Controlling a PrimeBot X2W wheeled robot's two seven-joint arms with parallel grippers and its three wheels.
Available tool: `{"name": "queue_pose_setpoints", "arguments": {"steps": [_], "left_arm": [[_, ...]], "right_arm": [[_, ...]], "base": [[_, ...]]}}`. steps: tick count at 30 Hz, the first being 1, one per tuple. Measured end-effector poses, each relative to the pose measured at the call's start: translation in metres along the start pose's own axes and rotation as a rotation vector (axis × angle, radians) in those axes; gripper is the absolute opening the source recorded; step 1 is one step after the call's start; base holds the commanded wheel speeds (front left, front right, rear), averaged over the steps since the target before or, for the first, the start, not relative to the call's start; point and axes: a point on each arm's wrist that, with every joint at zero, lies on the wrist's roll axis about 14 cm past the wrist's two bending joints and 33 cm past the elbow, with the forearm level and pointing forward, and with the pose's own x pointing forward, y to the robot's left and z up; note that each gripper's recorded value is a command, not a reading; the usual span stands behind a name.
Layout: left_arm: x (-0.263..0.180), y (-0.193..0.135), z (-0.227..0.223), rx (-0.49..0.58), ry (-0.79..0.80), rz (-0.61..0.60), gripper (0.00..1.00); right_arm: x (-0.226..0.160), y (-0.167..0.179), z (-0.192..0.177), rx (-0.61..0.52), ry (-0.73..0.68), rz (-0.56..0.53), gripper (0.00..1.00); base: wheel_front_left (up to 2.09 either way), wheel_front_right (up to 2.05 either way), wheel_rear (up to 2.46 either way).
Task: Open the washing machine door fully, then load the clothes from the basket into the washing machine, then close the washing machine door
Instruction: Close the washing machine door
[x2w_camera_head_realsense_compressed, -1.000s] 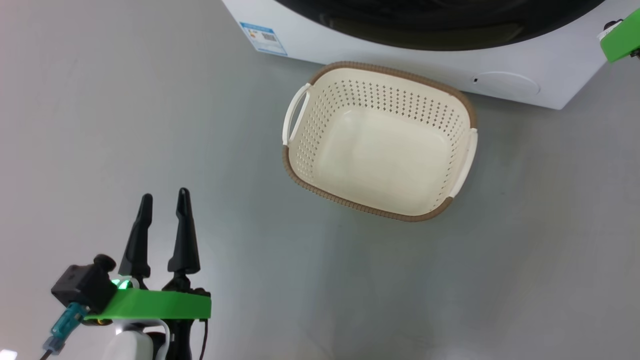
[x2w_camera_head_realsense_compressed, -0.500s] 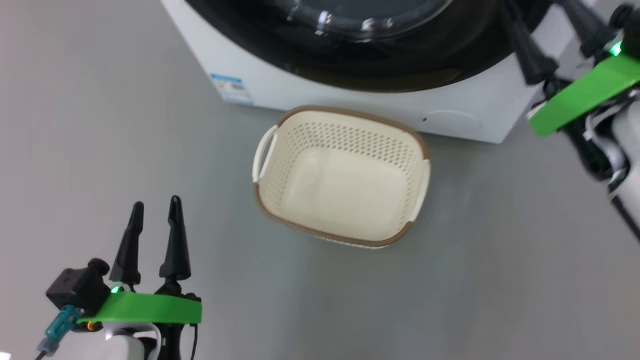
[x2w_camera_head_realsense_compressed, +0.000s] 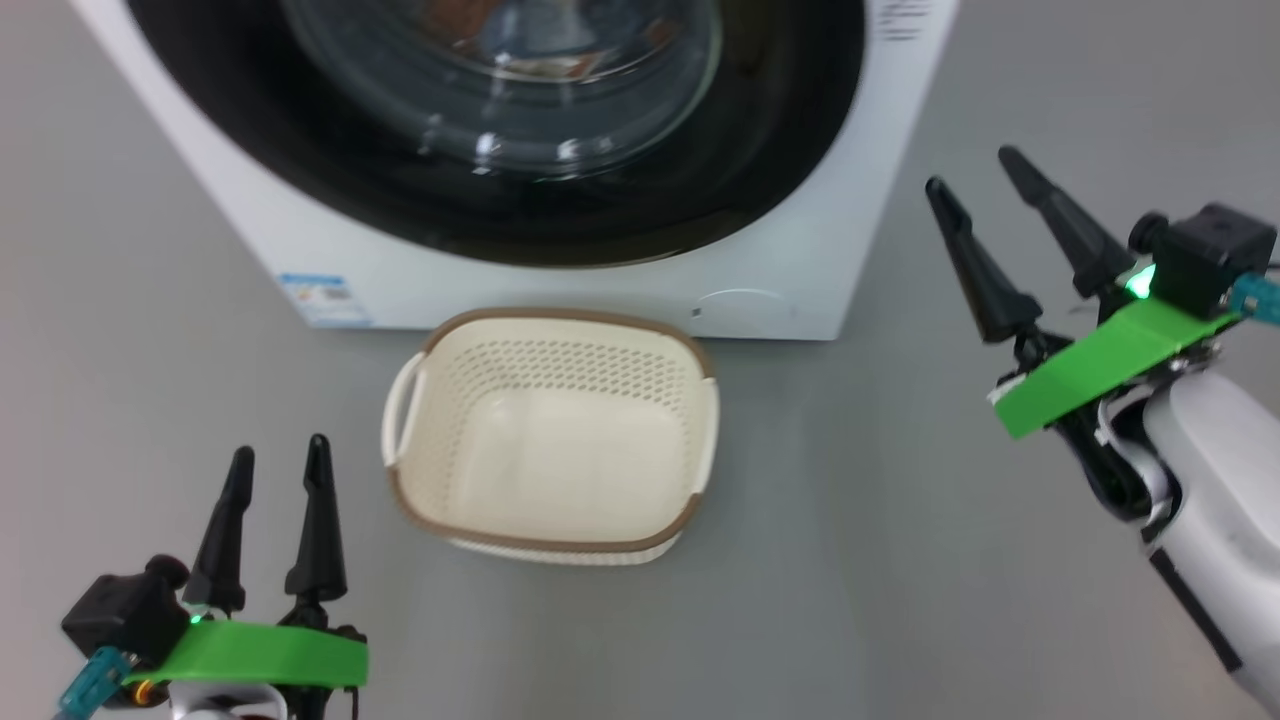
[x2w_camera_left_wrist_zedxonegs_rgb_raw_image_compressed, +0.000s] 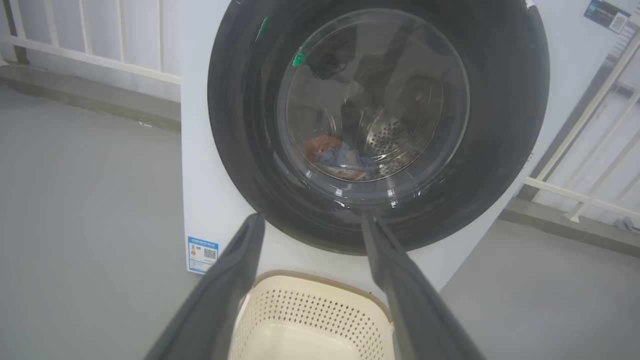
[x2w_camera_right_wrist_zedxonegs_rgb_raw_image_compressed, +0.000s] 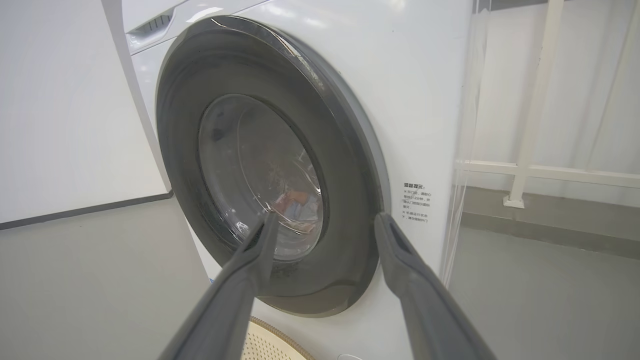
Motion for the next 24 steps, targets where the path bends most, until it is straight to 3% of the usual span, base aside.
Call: {"name": "queue_pose_setpoints", "arguments": {"steps": [14, 24], "left_arm": [[0.012, -0.052, 0.005, -0.021, -0.01, -0.147, 1.0], [0.006, -0.063, 0.015, -0.021, -0.032, -0.178, 1.0]], "right_arm": [[-0.104, -0.052, 0.032, -0.045, -0.071, -0.273, 1.0], [-0.152, -0.053, 0.033, -0.041, -0.099, -0.378, 1.0]], "base": [[0.0, 0.0, 0.0], [0.0, 0.0, 0.0]]}}
